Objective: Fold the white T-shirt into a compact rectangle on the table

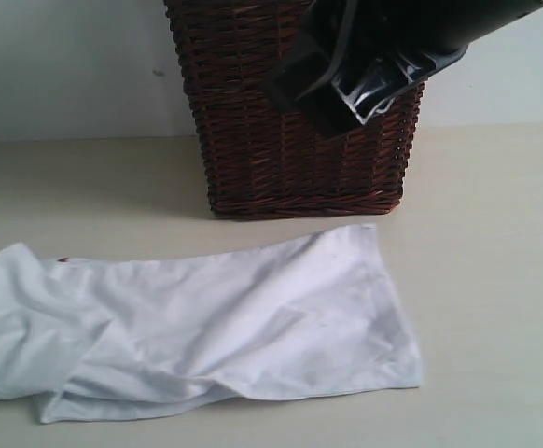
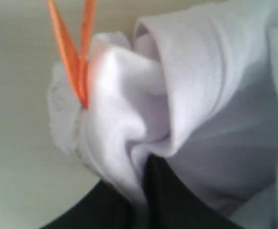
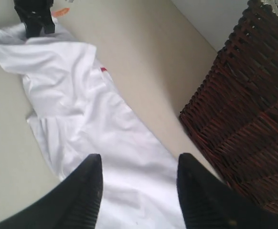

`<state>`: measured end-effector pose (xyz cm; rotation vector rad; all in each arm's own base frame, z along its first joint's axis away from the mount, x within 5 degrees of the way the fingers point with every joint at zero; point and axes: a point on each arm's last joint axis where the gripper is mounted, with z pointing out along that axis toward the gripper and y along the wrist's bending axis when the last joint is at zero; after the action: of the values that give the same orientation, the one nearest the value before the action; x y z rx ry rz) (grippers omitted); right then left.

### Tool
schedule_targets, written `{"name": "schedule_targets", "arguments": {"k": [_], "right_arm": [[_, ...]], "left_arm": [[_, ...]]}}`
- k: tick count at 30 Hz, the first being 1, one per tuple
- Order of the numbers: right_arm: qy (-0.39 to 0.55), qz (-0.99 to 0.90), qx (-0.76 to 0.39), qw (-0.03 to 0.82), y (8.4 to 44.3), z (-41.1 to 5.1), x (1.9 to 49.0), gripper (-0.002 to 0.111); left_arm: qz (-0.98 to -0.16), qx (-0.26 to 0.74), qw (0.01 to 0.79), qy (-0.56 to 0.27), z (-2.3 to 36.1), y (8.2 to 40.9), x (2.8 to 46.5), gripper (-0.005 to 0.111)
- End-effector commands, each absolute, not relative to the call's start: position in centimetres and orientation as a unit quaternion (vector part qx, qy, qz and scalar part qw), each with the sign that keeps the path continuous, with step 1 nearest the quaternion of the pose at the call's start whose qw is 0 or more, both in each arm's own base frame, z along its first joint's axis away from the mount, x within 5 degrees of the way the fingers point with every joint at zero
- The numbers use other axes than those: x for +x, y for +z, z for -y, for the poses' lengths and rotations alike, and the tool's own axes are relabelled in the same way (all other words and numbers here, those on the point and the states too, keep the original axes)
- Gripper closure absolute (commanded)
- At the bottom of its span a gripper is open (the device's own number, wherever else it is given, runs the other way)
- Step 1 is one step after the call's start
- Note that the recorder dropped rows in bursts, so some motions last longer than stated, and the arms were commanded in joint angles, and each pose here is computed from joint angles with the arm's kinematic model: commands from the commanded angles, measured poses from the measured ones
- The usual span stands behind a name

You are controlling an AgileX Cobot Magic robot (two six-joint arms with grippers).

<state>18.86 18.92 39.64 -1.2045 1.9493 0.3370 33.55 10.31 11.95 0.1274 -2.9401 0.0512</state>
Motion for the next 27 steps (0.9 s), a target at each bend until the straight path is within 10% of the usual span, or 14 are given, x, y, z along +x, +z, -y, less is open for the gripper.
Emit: {"name": "schedule_targets", "arguments": {"k": [1,14,27], "right_arm": [[0.133,-0.771,-0.475,0.402,39.6,-18.9,18.9,0.060],[0.134,-0.779,-0.476,0.385,38.8,-19.5,19.5,0.060],[0.159,-0.767,-0.447,0.431,42.1,-16.9,16.6,0.060]], "left_arm": [[0.989,0.083,0.060,-0.105,-13.0,15.6,35.1,0.107],[0.993,-0.006,-0.101,-0.061,-2.6,27.6,39.7,0.107],[0.959,-0.257,-0.110,0.054,19.8,27.3,34.1,0.107]]}}
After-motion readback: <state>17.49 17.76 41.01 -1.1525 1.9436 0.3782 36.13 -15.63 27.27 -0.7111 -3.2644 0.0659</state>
